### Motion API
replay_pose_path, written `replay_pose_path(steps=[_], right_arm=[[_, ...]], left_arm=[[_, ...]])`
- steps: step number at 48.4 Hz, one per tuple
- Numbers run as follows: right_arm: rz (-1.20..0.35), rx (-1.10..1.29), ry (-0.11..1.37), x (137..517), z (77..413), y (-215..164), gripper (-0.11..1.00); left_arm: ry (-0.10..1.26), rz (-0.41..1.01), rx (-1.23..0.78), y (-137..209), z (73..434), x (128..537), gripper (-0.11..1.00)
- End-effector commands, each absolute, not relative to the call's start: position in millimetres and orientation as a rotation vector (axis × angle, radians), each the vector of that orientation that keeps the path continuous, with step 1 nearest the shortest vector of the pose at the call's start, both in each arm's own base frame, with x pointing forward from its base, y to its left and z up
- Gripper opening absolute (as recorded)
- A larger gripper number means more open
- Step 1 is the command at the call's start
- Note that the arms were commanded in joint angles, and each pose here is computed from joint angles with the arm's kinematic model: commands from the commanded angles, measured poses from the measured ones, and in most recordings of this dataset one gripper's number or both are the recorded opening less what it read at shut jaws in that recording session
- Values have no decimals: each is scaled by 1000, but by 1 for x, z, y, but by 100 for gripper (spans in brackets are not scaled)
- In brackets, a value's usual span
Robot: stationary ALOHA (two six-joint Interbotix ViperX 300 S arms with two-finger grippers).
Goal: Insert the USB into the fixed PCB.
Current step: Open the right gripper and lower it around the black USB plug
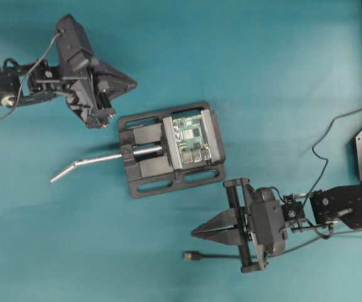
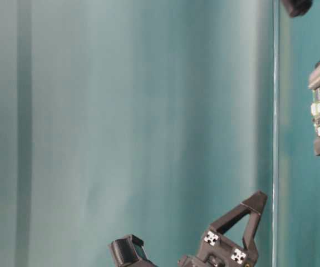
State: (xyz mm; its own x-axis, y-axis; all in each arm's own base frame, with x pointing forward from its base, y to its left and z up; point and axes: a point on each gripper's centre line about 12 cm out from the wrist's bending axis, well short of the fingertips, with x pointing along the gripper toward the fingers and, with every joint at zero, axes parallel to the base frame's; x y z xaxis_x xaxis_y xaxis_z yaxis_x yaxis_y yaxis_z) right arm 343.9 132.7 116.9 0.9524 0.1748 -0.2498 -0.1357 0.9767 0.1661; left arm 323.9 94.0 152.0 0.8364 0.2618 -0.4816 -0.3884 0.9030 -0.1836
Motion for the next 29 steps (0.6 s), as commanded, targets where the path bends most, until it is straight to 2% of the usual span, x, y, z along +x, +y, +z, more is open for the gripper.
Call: replay_pose_path(steps=[1,11,23,29], right_arm=[[152,187,219,347,134,138,4],[86,235,237,343,129,134,19],[41,285,209,336,130,142,49],[-10,317,175,330,127,150,50]], left_arm=[[441,339,-286,91,164,324,0],[468,304,-269,80,168,320,0],[475,288,-269,72,168,311,0],[469,285,-268,71,170,309,0]])
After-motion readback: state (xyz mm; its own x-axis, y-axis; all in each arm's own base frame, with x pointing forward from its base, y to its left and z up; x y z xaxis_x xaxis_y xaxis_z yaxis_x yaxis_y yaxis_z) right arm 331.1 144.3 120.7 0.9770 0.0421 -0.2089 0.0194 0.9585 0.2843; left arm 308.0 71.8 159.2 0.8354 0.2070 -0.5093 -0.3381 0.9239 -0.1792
